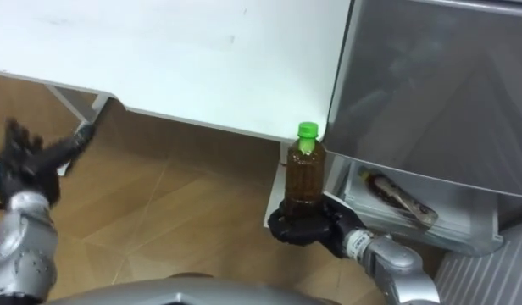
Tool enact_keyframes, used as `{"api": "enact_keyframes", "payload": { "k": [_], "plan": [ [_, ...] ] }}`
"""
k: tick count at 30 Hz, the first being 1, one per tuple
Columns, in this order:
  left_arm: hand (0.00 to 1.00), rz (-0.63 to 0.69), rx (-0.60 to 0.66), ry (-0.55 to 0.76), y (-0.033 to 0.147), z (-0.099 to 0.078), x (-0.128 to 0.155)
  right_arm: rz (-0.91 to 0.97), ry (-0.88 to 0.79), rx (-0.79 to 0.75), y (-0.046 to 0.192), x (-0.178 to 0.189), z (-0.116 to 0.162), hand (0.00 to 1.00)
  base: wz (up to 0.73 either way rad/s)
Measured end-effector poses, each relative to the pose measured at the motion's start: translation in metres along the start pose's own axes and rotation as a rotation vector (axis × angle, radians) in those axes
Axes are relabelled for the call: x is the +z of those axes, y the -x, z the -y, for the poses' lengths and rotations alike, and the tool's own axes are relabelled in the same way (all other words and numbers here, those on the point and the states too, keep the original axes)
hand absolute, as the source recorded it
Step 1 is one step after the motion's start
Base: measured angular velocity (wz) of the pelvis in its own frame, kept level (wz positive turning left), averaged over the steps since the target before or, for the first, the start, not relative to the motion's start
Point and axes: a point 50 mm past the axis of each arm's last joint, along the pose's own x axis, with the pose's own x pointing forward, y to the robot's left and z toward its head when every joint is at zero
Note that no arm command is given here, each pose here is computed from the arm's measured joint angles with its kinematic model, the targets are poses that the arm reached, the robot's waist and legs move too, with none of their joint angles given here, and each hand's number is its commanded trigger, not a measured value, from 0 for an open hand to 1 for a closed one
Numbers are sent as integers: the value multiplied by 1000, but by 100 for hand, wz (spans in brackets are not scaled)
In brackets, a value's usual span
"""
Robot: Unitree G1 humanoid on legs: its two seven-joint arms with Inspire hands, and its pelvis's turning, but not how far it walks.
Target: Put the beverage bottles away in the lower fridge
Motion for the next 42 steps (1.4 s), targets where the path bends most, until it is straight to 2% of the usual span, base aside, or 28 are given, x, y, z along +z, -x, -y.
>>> {"api": "enact_keyframes", "payload": {
  "k": [3, 6, 10, 12, 17, 20, 26, 42],
  "plan": [
    [0, -140, 79, 81, 7, -20, -29, -34, -11, 2, -2, -4, -3, 100, -3],
    [0, -238, 128, 100, 15, -36, -48, -67, -10, 9, -4, -8, -7, 100, -1],
    [0, -376, 172, -49, 27, -61, -74, -87, 0, 2, -3, -8, -4, 100, -4],
    [0, -444, 176, -113, 33, -68, -83, -94, -1, -1, -3, -8, -2, 100, 0],
    [0, -519, 106, -273, 39, -64, -96, -101, 2, -22, -4, -6, -1, 100, 4],
    [0, -548, 38, -423, 41, -60, -102, -89, 7, -32, -5, -2, 0, 100, 4],
    [0, -587, -68, -578, 44, -53, -109, -76, -14, -64, -6, -2, 2, 100, 0],
    [0, -559, -75, -713, 44, -53, -110, -28, -236, -279, -8, -13, 9, 100, -1]
  ]
}}
